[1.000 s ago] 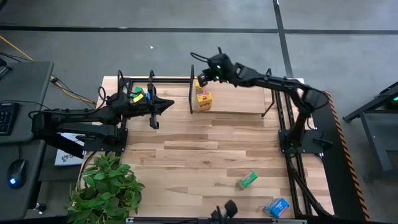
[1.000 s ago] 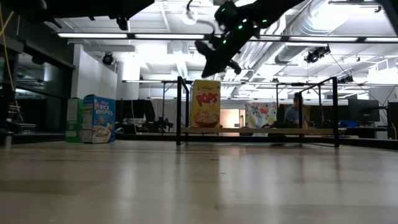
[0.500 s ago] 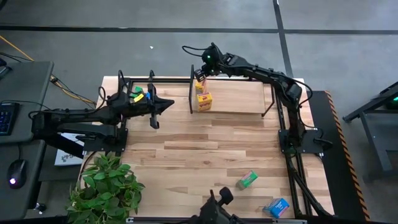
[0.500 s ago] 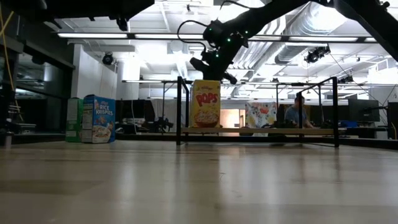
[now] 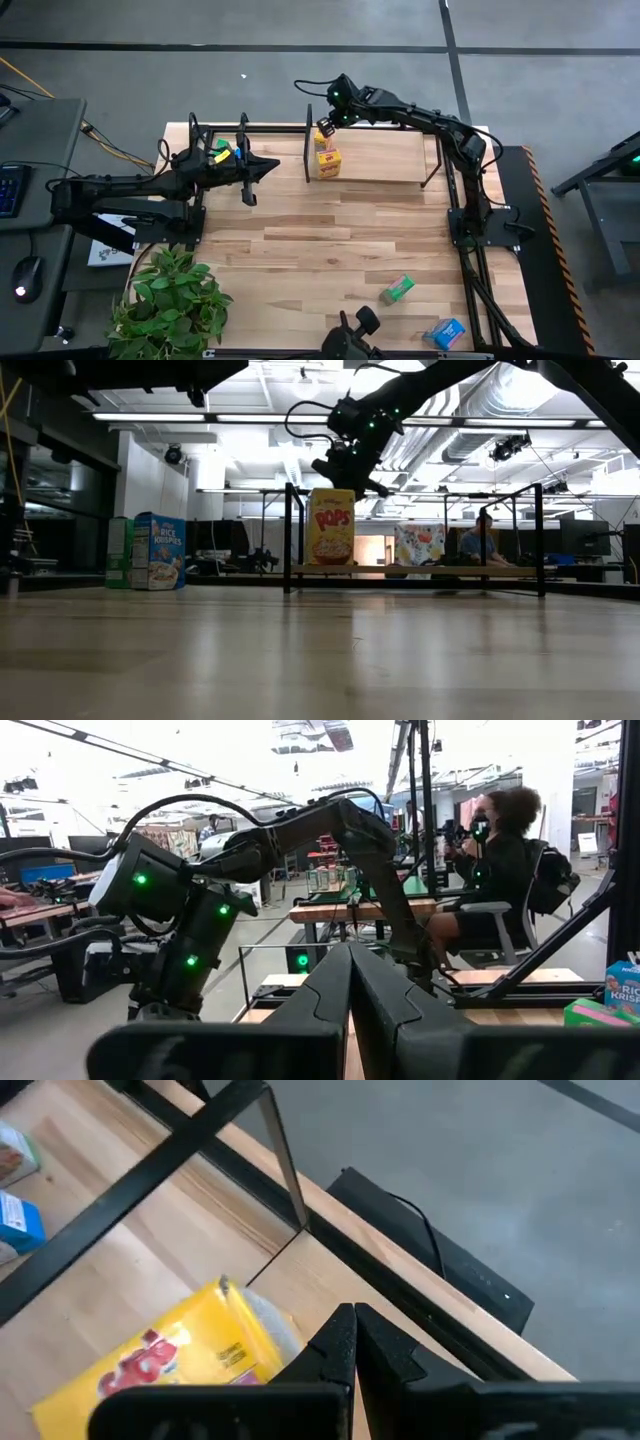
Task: Stack cereal on shelf
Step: Put the yellow cereal box on the shelf
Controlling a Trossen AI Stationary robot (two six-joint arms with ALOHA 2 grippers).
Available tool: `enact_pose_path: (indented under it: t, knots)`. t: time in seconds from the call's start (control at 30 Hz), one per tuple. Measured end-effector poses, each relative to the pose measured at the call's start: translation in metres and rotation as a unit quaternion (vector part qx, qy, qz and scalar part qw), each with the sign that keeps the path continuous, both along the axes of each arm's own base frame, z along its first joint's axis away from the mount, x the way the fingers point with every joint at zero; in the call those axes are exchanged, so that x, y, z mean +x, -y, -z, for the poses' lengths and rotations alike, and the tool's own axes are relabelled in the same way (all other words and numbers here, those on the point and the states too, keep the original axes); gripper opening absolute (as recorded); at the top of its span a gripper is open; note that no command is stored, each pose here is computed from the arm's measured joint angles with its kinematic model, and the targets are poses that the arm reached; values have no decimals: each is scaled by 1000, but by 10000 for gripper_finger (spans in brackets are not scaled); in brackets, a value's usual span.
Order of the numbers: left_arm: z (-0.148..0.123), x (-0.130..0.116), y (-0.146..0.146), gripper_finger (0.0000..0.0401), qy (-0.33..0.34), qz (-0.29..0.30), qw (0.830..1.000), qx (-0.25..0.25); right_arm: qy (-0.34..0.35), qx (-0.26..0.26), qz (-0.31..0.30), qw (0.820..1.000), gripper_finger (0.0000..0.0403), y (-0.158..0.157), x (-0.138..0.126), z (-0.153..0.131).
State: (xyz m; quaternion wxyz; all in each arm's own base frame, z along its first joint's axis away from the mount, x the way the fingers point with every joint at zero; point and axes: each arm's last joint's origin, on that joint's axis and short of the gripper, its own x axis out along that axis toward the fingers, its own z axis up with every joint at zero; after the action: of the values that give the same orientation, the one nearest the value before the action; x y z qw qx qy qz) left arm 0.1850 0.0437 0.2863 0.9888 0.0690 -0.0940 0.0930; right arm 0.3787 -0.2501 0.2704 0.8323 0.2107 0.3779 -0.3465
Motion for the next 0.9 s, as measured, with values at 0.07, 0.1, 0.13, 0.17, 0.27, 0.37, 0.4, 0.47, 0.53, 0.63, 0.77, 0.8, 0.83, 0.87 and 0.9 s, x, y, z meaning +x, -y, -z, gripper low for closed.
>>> enact_pose_path:
  t: [0.07, 0.1, 0.13, 0.17, 0.27, 0.37, 0.4, 0.47, 0.53, 0.63, 0.77, 0.8, 0.83, 0.87, 0.9]
  knots:
    - [0, 0, 0, 0, 0, 0, 1000, 0, 4, 8, -9, 1000, 0, -2, 1, 0]
    - [0, 0, 0, 0, 0, 0, 1000, 0, 5, 11, -14, 1000, 0, -4, 2, 0]
    - [0, 0, 0, 0, 0, 0, 1000, 0, 7, 14, -18, 1000, 0, -5, 3, 0]
    - [0, 0, 0, 0, 0, 0, 1000, 0, 8, 15, -21, 1000, 0, -7, 4, 0]
    - [0, 0, 0, 0, 0, 0, 1000, 0, 4, 18, -23, 1000, 0, -10, 4, -1]
    - [0, 0, 0, 0, 0, 0, 1000, 0, -5, 23, -25, 999, 0, -13, 2, -2]
    - [0, 0, 0, 0, 0, 0, 1000, 0, -11, 27, -25, 999, 0, -14, 1, -1]
    - [0, 0, 0, 0, 0, 0, 1000, 0, -16, 31, -26, 999, 0, -15, 0, -1]
    - [0, 0, 0, 0, 0, 0, 1000, 0, -23, 42, -29, 998, 0, -16, -2, -1]
    - [0, 0, 0, 0, 0, 0, 1000, 0, -17, 51, -42, 998, 0, -21, -2, -4]
    - [0, 0, 0, 0, -2, 0, 1000, -1, -14, 50, -54, 997, 0, -30, -1, -12]
    - [1, 0, 0, 0, -6, -3, 1000, -2, -11, 45, -57, 997, 0, -33, -1, -15]
    - [3, 0, -1, 0, -14, -15, 1000, -7, -13, 43, -56, 997, 0, -34, -3, -18]
    - [5, 0, -2, 0, -25, -42, 999, -14, -14, 36, -52, 998, 0, -35, -4, -21]
    - [8, 0, -5, 0, -38, -80, 996, -23, -13, 30, -48, 998, 0, -36, -6, -25]
